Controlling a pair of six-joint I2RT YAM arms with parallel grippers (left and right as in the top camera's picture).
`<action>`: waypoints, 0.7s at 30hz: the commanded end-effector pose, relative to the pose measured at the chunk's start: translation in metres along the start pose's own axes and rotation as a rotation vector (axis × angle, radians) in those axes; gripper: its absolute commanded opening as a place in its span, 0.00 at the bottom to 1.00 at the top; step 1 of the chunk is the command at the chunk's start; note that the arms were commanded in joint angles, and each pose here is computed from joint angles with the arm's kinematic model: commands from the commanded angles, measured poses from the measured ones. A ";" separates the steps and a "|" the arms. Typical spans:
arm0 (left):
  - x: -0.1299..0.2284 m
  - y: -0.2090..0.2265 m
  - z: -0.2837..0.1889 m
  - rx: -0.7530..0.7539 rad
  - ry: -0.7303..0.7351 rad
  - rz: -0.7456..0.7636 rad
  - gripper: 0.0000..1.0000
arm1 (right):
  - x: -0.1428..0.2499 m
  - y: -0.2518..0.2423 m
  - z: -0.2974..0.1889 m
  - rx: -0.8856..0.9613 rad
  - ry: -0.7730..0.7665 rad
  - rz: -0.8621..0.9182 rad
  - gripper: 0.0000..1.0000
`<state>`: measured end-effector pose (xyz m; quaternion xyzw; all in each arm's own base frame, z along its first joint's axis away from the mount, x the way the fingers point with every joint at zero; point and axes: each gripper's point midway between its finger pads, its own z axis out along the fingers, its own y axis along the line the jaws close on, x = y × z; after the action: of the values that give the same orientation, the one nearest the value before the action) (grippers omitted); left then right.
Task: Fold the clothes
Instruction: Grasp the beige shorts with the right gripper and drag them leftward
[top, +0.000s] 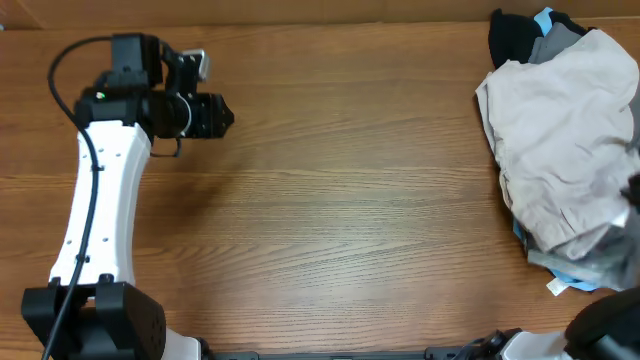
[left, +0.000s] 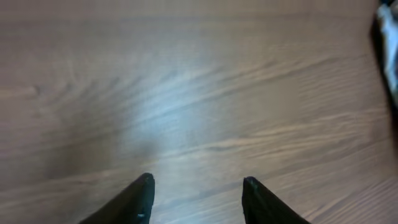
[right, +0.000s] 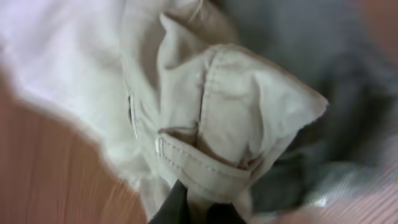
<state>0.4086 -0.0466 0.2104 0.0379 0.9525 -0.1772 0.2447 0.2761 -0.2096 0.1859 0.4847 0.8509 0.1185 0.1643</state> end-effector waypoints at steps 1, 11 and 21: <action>-0.027 -0.008 -0.029 -0.013 -0.074 0.031 0.39 | 0.030 0.077 -0.035 -0.130 -0.016 -0.263 0.04; -0.053 0.009 -0.086 -0.235 -0.153 0.045 0.18 | 0.158 0.195 -0.026 -0.269 0.145 -0.679 0.04; -0.068 0.034 -0.122 -0.420 -0.230 -0.005 0.21 | 0.304 0.264 -0.023 -0.366 0.213 -1.029 0.04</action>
<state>0.4187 0.0086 0.3199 0.0006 0.9402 -0.0156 0.3403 0.3364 0.1510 0.2452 -0.0199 0.9582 0.2163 0.1862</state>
